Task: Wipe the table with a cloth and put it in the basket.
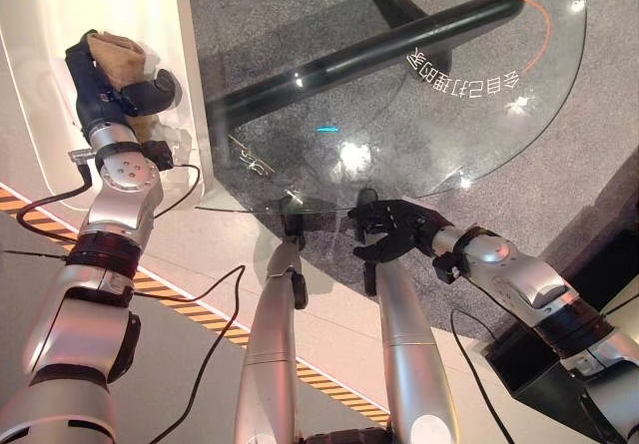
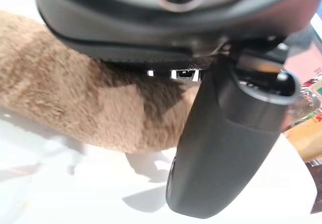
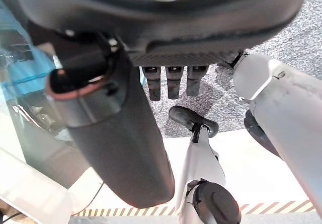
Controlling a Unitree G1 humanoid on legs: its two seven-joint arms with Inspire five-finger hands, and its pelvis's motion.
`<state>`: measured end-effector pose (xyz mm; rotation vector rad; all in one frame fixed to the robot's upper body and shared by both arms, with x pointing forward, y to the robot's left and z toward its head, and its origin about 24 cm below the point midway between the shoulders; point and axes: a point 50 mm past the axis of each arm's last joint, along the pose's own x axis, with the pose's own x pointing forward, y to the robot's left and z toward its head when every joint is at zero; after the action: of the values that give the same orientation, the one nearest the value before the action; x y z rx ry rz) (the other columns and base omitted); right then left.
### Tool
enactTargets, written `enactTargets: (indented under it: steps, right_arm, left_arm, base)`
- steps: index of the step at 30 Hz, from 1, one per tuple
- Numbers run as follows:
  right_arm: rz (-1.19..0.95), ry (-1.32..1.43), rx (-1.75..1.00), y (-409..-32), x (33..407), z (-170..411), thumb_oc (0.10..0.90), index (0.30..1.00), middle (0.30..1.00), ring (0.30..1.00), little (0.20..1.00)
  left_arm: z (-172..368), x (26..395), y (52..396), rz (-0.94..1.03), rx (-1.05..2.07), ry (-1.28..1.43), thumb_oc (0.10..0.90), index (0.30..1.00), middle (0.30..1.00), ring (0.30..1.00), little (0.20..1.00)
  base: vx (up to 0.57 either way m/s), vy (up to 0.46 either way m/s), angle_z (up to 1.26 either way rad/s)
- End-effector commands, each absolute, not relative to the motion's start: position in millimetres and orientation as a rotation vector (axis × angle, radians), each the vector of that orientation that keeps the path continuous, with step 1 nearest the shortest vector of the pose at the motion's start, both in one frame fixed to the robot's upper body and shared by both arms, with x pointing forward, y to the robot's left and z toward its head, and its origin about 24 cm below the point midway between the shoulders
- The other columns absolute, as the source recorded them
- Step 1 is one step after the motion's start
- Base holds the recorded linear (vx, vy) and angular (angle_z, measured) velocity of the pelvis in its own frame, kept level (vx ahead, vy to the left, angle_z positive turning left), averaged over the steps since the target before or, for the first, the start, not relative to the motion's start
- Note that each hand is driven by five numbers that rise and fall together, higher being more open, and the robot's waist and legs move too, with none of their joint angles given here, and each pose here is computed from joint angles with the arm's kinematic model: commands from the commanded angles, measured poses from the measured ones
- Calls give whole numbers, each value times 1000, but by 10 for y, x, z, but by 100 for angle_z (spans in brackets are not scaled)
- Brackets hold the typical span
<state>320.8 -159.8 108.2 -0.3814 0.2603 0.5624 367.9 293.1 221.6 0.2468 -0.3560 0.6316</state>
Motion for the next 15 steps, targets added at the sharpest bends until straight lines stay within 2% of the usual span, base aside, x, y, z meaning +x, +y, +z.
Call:
enactTargets:
  steps: [1,15]
  right_arm:
    - [626,222,-315,-1454,3044,1044,800,900,900,900,900]
    - [617,224,-302,-1502,2842,859,800,900,900,900,900]
  left_arm:
    - [2139,3576,3054,661,179,-385,800,900,900,900,900]
    - [2099,3177,3311,815,195,-547,800,900,900,900,900]
  base:
    - [0,0,0]
    - [-23,-33,0]
